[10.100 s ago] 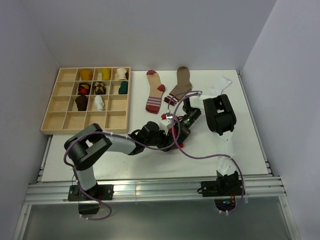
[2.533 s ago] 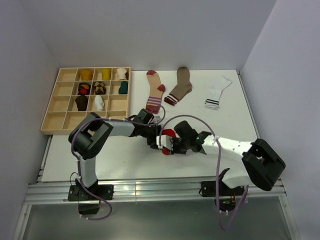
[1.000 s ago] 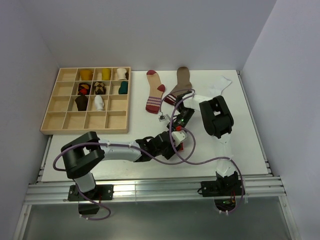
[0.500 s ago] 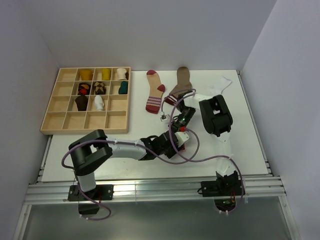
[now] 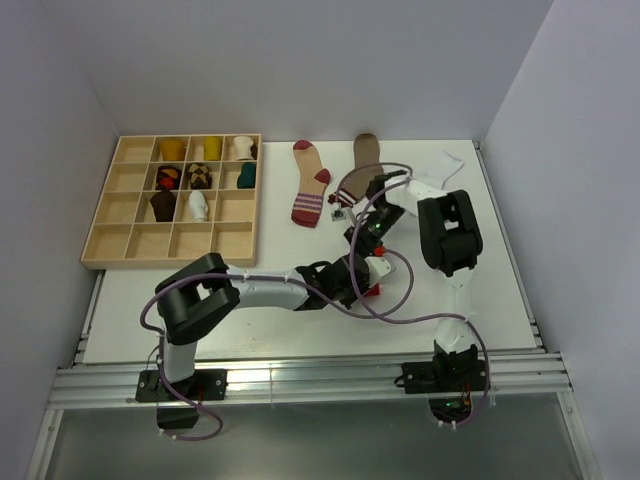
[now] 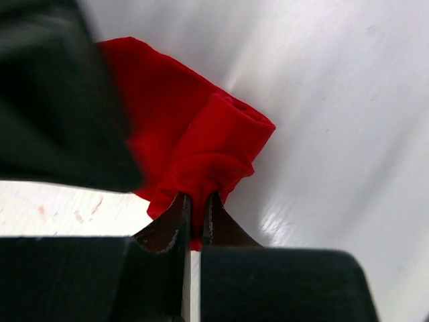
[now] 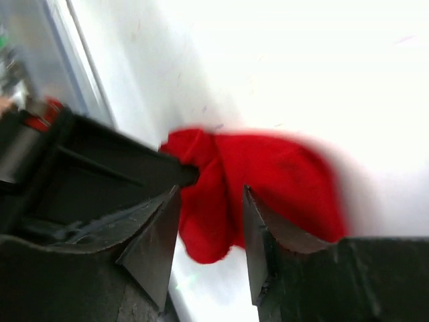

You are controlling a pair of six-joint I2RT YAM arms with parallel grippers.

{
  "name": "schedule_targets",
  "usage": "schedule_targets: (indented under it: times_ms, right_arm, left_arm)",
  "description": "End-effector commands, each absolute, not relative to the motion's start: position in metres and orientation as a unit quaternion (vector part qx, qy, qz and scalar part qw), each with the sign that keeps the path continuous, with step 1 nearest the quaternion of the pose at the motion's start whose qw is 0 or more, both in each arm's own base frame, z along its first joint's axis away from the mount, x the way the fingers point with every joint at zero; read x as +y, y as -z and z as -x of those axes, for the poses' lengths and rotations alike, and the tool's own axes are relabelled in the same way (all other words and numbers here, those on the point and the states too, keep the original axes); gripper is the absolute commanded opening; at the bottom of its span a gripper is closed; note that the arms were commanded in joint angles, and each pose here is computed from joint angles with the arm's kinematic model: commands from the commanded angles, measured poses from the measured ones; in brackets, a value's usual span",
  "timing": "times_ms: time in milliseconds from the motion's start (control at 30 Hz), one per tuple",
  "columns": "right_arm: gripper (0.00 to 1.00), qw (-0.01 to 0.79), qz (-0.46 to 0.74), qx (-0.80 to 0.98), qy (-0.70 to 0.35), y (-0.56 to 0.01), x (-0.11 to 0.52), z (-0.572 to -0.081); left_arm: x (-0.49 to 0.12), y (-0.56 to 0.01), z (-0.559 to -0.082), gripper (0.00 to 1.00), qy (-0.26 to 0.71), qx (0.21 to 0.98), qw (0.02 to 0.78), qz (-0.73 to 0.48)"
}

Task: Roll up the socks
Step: Roll the sock at the center of the board.

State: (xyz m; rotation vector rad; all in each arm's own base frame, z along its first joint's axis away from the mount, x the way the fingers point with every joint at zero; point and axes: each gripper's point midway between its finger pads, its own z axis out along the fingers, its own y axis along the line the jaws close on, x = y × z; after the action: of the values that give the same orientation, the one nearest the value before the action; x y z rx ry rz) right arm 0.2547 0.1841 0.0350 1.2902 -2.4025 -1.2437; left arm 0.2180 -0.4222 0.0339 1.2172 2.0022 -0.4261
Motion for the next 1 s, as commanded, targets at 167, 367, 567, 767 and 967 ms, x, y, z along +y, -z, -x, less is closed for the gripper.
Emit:
schedule_targets:
  times_ms: [167, 367, 567, 767, 967]
  right_arm:
    - [0.5, -0.145, -0.378, -0.828, 0.388, -0.1, 0.165, -0.337]
    - [0.49, -0.258, -0.294, -0.866, 0.312, -0.127, 0.121, -0.376]
    - [0.5, -0.315, -0.245, -0.88, 0.259, -0.141, 0.087, -0.377]
    - [0.51, -0.303, -0.169, -0.898, 0.269, -0.134, 0.064, -0.375]
    - [0.52, -0.256, -0.117, -0.91, 0.304, -0.12, 0.041, -0.375]
  left_arm:
    - [-0.401, 0.021, -0.161, 0.0, 0.195, 0.821, 0.194, -0.501]
    - [-0.388, 0.02, -0.162, 0.0, 0.164, 0.867, 0.158, -0.442]
    - [-0.381, 0.004, -0.146, 0.0, 0.153, 0.904, 0.098, -0.388]
    - [-0.395, -0.027, -0.132, 0.0, 0.208, 0.912, 0.037, -0.351]
    - [-0.395, -0.035, -0.138, 0.0, 0.207, 0.923, 0.011, -0.323]
